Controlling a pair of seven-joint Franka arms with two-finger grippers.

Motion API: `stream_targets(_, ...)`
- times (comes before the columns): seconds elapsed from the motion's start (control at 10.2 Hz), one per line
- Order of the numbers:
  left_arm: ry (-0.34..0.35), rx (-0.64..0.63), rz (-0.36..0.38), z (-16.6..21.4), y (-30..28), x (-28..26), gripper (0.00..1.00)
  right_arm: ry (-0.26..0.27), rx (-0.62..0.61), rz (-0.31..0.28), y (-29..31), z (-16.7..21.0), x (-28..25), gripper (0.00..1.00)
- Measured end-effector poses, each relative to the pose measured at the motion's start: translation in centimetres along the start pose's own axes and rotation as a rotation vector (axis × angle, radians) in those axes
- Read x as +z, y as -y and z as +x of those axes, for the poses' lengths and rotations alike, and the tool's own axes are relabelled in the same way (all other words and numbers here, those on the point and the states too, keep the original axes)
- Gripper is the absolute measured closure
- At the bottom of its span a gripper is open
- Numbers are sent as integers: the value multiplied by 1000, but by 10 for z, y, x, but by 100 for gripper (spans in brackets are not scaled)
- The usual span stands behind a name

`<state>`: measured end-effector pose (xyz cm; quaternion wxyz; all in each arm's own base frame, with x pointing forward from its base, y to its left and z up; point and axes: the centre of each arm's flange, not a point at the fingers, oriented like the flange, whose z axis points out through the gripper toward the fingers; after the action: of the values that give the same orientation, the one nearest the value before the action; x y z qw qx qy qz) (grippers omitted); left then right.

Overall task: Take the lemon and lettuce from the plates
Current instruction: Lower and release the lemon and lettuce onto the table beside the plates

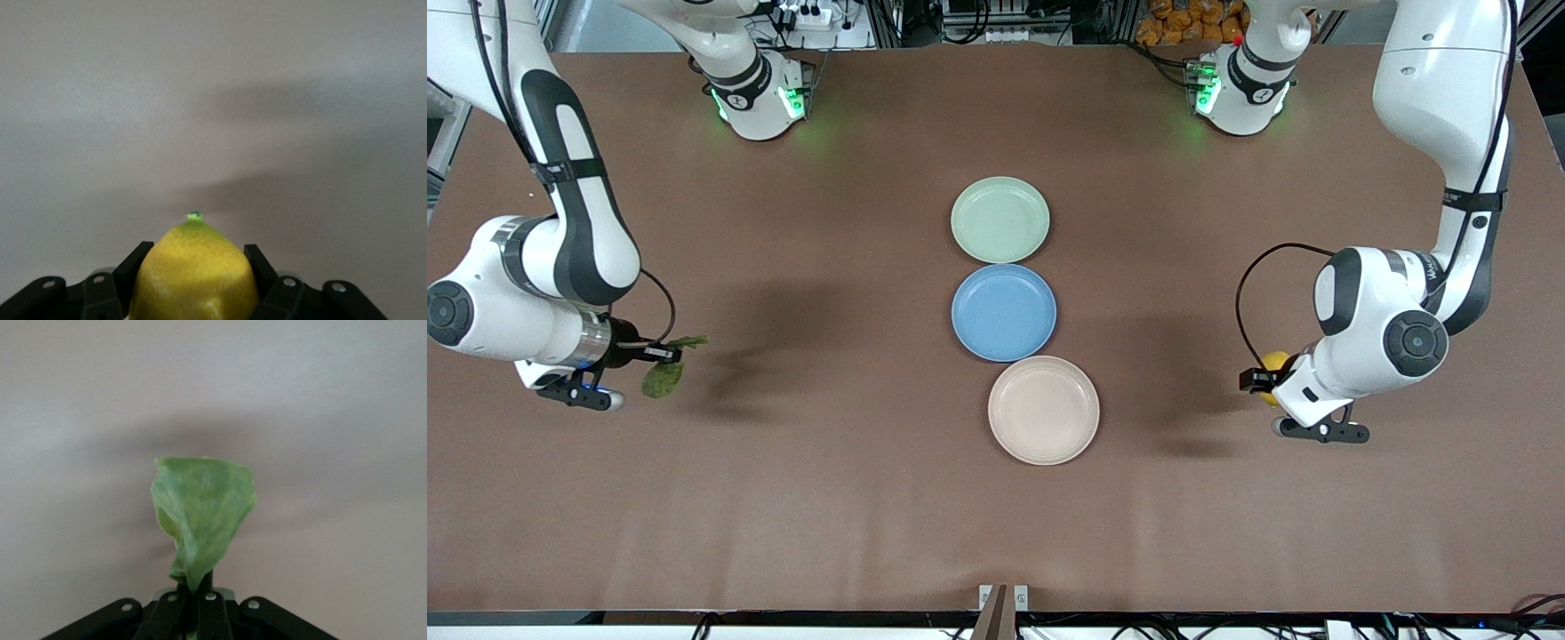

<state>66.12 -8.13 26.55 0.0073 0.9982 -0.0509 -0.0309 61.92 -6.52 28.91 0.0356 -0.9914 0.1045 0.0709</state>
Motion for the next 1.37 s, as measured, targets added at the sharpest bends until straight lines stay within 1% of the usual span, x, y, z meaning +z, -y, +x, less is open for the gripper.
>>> stream_targets(0.2,12,-12,6,-5,8,19,37,-31,-20,-22,-21,9,10,96)
stream_targets(0.39,27,-12,7,-9,9,41,37,-59,-32,-25,-36,19,23,96)
stream_targets(0.59,24,-9,7,-9,7,61,37,-62,-37,-24,-53,29,33,96)
stream_targets(0.79,1,-14,8,-8,10,82,32,-65,-37,-21,-52,33,34,96)
stream_targets(0.88,-8,-20,9,-7,14,90,17,-66,-41,-19,-49,33,34,85)
stream_targets(0.98,-12,-24,9,-7,17,94,4,-67,-45,-18,-47,33,34,72)
stream_targets(1.08,-15,-25,10,-6,18,93,0,-67,-47,-18,-45,33,34,57)
stream_targets(1.37,-41,-25,10,0,18,82,0,-69,-68,-18,-32,33,33,17)
